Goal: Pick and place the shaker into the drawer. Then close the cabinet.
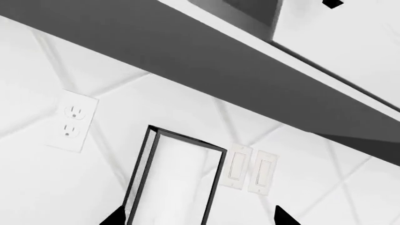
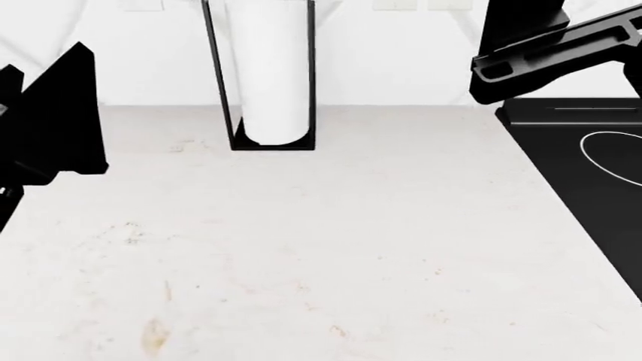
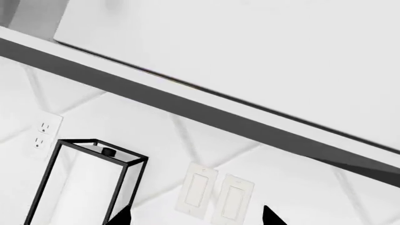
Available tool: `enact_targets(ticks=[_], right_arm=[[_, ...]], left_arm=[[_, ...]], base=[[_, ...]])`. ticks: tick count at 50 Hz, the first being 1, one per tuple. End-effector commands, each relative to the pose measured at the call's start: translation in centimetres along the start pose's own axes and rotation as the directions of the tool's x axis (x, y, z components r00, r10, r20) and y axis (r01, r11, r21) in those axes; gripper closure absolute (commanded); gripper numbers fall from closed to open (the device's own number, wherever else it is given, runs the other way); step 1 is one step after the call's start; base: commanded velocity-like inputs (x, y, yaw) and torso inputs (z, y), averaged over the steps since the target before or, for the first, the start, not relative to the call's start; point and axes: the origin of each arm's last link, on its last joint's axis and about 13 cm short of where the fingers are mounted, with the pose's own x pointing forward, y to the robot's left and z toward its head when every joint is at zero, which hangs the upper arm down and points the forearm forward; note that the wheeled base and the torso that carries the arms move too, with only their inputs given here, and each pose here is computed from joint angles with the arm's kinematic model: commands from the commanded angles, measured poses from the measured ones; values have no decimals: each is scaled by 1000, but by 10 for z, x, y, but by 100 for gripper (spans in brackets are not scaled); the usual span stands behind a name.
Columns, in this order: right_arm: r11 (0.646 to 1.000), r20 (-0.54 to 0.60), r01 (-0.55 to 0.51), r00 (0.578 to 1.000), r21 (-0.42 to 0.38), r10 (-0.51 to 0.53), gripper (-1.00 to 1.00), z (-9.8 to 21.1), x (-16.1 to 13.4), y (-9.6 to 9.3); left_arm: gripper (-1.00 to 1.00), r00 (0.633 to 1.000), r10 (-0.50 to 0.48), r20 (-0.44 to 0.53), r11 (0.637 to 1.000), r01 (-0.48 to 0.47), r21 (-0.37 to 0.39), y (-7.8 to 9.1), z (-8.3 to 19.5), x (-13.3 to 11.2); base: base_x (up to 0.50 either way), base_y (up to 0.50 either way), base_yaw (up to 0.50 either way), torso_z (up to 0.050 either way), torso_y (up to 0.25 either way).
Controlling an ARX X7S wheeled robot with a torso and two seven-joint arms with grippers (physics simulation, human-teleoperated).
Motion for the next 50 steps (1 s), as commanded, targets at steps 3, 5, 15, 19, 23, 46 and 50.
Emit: enact_targets(ticks=[3,5,15,19,23,46,50], right_arm=[[1000,-1,6,1000,6,-6,-100,-2,-1,1],[1000,0,5,1000,7,-5,-100,-2,0,1],[1000,1,5,1000,12,-5,-100,-3,0,1],[1000,0,5,1000,13,-5,-100,-3,0,1],[1000,0,5,1000,16,-5,-100,-4,0,1],[1000,0,-4,1000,18,4,-100,-6,1,3],[1000,0,-6,1000,19,6,-100,-6,1,3]], left_arm=[[-100,1000,0,-4,1000,0,-3,0,-2,-1],[-100,1000,0,-5,1000,0,-3,1,-2,-1],[-100,1000,1,-6,1000,-1,-4,1,-1,-1],[-100,1000,1,-8,1000,-1,-4,1,-2,-1],[-100,1000,2,-9,1000,-2,-3,1,-2,-1],[-100,1000,1,-12,1000,-1,-4,2,-5,-1],[-100,1000,0,-13,1000,0,-5,2,-5,-2]], base=[[0,500,0,0,0],[0,500,0,0,0],[0,500,0,0,0],[0,500,0,0,0],[0,500,0,0,0],[0,500,0,0,0],[0,500,0,0,0]])
